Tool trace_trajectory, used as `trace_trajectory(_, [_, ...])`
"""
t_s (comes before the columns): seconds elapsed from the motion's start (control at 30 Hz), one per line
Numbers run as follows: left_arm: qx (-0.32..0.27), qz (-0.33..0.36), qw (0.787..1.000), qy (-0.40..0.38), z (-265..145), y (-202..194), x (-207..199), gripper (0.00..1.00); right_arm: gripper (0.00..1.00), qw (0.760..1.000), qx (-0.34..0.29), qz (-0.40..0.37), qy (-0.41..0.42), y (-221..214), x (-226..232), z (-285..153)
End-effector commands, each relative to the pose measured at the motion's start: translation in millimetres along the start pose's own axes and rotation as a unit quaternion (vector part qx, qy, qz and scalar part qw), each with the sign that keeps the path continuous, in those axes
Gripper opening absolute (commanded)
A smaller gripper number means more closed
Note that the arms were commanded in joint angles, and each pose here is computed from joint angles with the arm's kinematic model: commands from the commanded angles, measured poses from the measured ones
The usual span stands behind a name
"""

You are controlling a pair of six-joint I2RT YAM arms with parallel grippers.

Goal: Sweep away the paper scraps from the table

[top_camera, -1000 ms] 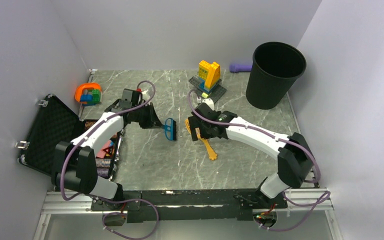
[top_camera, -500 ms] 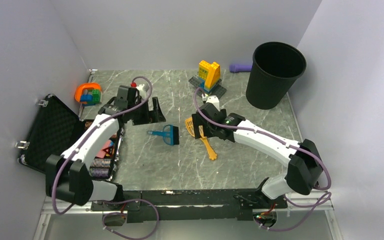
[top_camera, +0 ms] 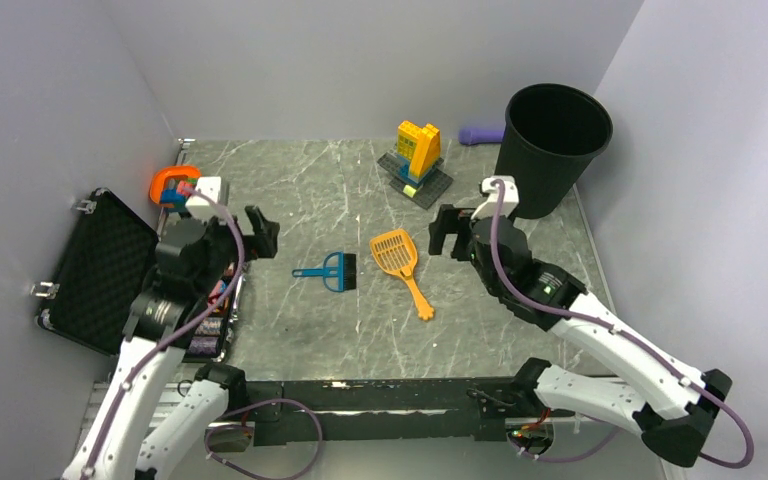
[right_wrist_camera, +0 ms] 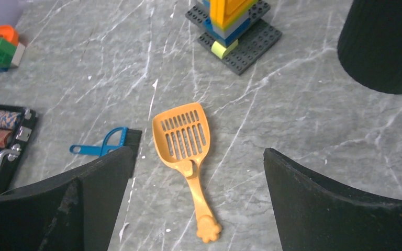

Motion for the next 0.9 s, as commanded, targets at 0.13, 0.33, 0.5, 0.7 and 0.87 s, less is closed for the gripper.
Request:
trace_trajectory(0.13, [-0.069, -0.015, 0.997, 0.010, -22.3, -29.0, 1.9, 0.99, 1.00, 0.998, -0.050, 0.016, -0.028, -6.4, -24.8, -8.7])
trace_trajectory(0.33, [-0.050, -0.039, 0.998, -0.001, -22.6, -39.1, -1.6, 1.00, 1.00, 0.999, -0.032, 0.023, -0.038, -17.1, -29.7, -7.5])
trace_trajectory(0.5, [-0.046, -0.041, 0.998, -0.006, -24.2, -40.9, -2.6, 0.99, 1.00, 0.999, -0.024, 0.027, -0.035, -18.6, -28.5, -7.0])
trace_trajectory(0.7, [-0.038, -0.037, 0.999, 0.006, -25.5, -39.8, -0.3, 0.99, 1.00, 0.999, -0.027, 0.028, -0.035, -18.6, -28.4, -5.9])
trace_trajectory(0.87, [-0.038, -0.035, 0.999, 0.005, -24.6, -39.9, -0.4, 1.00, 1.00, 0.999, -0.032, 0.026, -0.036, -16.6, -28.2, -6.5])
Point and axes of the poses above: each gripper's point midway between its finger pads, its own z axis out along the fingers, its own x axis along the line the jaws close on, y = z × x, the point moved 10 cm from there along -z, back along the fingers, and after that the axes turned 15 degrees about z, right-handed, at the moved point
